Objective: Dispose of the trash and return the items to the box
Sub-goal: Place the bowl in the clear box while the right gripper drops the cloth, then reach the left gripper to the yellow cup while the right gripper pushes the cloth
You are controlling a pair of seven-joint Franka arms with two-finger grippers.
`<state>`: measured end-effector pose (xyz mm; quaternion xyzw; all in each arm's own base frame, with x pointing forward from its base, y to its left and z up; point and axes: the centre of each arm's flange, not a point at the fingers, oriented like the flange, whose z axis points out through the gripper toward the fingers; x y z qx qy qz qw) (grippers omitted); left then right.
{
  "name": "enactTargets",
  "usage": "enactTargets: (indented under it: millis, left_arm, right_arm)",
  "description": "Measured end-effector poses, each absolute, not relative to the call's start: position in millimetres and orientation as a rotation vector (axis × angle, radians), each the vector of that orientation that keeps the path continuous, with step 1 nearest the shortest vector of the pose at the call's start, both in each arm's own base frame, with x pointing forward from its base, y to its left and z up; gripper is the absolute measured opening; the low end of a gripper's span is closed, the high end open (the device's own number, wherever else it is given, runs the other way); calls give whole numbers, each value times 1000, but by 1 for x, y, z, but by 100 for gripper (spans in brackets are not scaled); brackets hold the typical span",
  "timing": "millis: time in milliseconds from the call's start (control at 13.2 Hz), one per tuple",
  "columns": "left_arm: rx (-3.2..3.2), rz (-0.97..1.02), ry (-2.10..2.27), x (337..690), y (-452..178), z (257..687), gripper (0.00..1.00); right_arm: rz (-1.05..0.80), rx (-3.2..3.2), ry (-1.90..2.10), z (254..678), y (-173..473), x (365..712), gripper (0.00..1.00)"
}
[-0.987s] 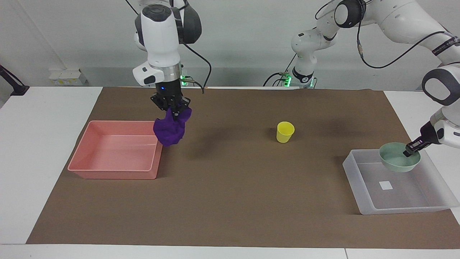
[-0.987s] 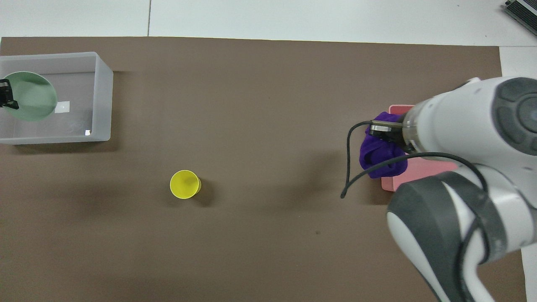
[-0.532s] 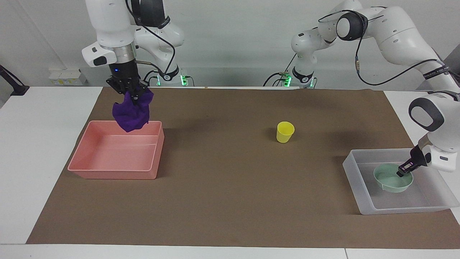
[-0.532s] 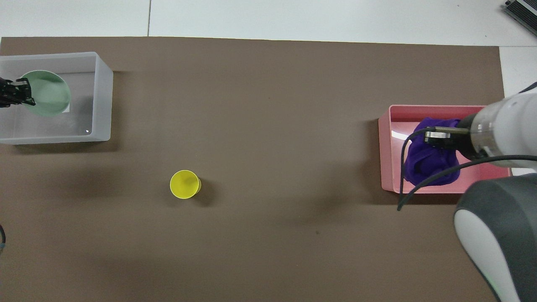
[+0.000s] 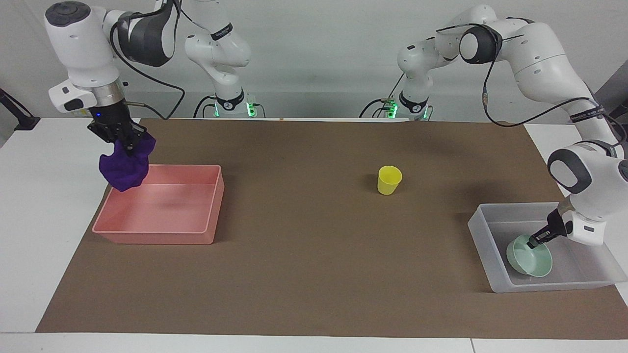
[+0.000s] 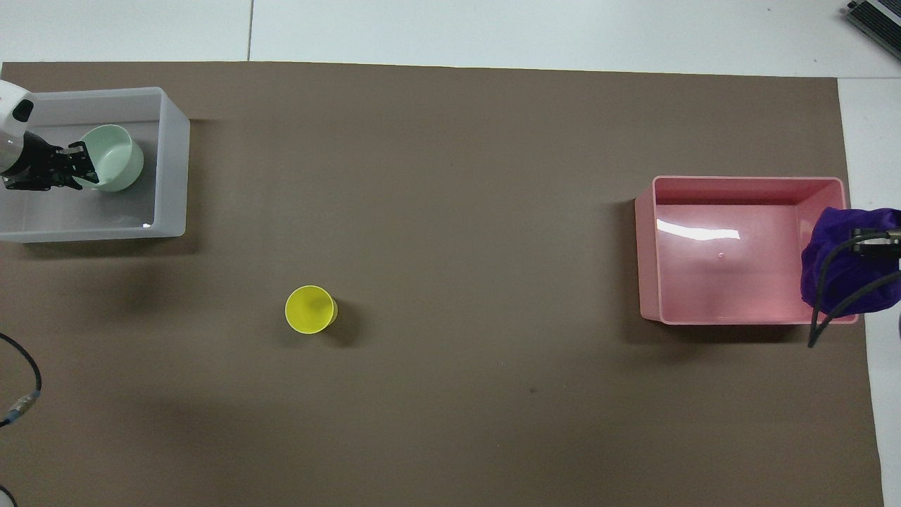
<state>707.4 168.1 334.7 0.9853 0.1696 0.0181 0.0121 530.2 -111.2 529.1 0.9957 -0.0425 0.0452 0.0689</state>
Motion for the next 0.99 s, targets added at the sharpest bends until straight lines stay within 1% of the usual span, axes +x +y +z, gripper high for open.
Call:
enactTargets:
  millis: [76, 152, 228, 304, 380, 532, 608, 684, 759, 911, 987]
  left_arm:
    - [3074, 68, 519, 709, 168, 338, 57]
    - [3074, 88, 515, 711, 168, 344, 68]
    - [3074, 119, 510, 713, 168, 355, 84]
    - [3074, 155, 502, 716, 165, 371, 94]
    - [3074, 180, 491, 716, 160, 389, 100]
    - [3080, 127, 441, 705, 136, 432, 100]
    - [3087, 52, 397, 695, 114, 453, 100]
    - [3093, -60, 344, 681, 88, 471, 100]
    - [3097, -172, 291, 668, 61, 483, 100]
    - [3108, -339, 190, 643, -2, 495, 100]
    - [3116, -368, 152, 633, -32, 495, 100]
  right_arm:
    - [126, 3001, -120, 511, -111, 533, 8]
    - [119, 3005, -110, 492, -110, 536, 8]
    - [111, 3009, -101, 470, -110, 539, 8]
    - [99, 3014, -99, 447, -110, 542, 8]
    - [93, 3020, -108, 425, -109, 544, 8]
    - [85, 3028, -152, 386, -105, 546, 8]
    - [79, 3031, -169, 372, -102, 547, 8]
    - [76, 3034, -182, 363, -97, 549, 16]
    - [76, 3035, -190, 360, -90, 551, 26]
    - [87, 3037, -196, 361, -68, 554, 51]
    - [93, 3037, -192, 362, -61, 556, 60]
